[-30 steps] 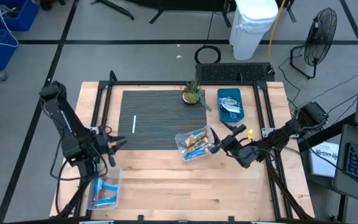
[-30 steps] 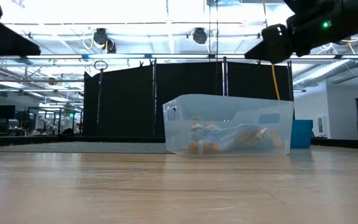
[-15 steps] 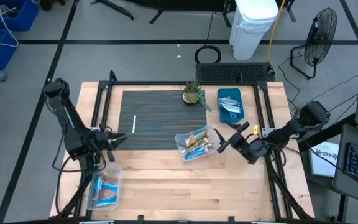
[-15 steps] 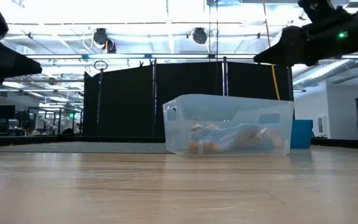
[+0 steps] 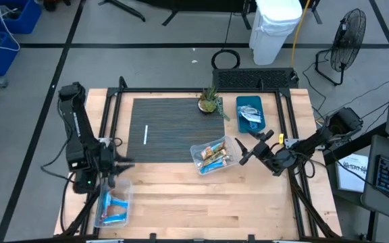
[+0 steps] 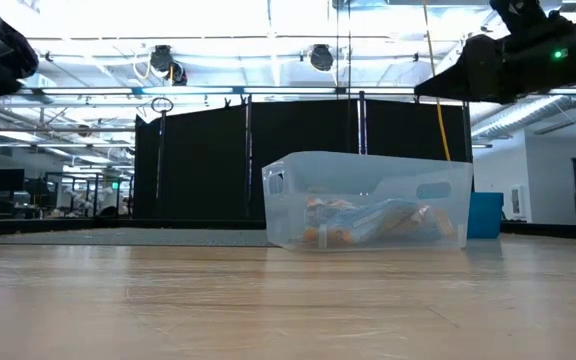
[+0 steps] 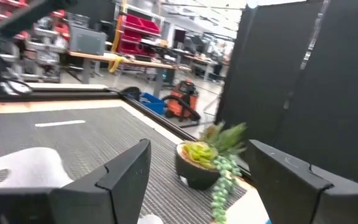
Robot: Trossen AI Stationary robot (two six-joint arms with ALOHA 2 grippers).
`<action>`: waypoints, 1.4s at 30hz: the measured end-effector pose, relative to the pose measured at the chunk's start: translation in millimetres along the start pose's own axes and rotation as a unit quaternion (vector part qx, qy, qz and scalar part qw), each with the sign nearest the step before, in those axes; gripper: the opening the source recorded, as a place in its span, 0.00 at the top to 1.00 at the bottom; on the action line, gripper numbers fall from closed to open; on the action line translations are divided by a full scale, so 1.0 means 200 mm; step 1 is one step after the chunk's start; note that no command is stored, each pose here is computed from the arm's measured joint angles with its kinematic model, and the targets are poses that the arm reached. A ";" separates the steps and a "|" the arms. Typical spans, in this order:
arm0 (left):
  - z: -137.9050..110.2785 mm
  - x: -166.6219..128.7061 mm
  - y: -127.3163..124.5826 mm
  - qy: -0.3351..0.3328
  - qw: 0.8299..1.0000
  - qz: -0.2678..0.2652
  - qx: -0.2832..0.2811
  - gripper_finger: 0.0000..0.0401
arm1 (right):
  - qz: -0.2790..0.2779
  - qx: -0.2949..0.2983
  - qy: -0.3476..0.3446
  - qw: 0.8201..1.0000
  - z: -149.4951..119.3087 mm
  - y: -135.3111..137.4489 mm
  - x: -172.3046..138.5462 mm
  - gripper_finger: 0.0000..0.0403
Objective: Pick and place Granola Bars by type
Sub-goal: Return to Home Position
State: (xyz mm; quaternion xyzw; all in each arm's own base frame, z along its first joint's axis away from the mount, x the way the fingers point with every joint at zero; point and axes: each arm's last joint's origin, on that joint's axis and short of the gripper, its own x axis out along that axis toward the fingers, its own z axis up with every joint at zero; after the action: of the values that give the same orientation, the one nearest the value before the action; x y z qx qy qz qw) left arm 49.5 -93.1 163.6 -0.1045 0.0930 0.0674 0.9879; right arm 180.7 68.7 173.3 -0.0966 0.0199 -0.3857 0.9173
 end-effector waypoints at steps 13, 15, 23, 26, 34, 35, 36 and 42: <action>0.10 0.02 -0.21 -0.056 0.887 -0.426 0.170 0.75 | 0.008 0.004 -0.004 1.000 0.00 0.00 0.00 0.37; 0.08 0.06 -0.15 -0.056 0.919 -0.360 0.150 0.75 | 0.008 0.003 -0.004 1.000 0.00 0.00 0.00 0.37; 0.07 0.15 -0.01 -0.072 0.935 -0.331 0.110 0.75 | 0.008 -0.010 -0.004 1.000 0.00 0.00 0.00 0.37; 0.09 0.17 0.01 -0.083 0.935 -0.324 0.120 0.75 | 0.037 -0.011 -0.014 0.999 0.00 0.01 0.00 0.37; 0.09 0.25 0.11 -0.057 0.960 -0.250 0.111 0.75 | 0.172 0.049 -0.048 0.983 -0.05 -0.07 -0.04 0.37; 0.10 0.25 0.12 -0.059 0.960 -0.252 0.109 0.75 | 0.177 0.058 -0.049 0.981 -0.06 -0.09 -0.05 0.37; 0.10 0.26 0.13 -0.063 0.959 -0.254 0.107 0.75 | 0.183 0.066 -0.050 0.980 -0.07 -0.11 -0.06 0.37; 0.12 0.28 0.21 -0.066 0.969 -0.214 0.106 0.75 | 0.205 0.131 -0.074 0.967 -0.03 -0.19 -0.08 0.37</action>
State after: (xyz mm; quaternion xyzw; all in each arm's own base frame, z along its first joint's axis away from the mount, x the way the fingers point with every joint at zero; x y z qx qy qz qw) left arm 101.5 -40.2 167.1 -0.0125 0.0098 -0.1495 0.9886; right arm 141.3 52.9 173.6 0.0024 -0.0799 -0.1806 0.9803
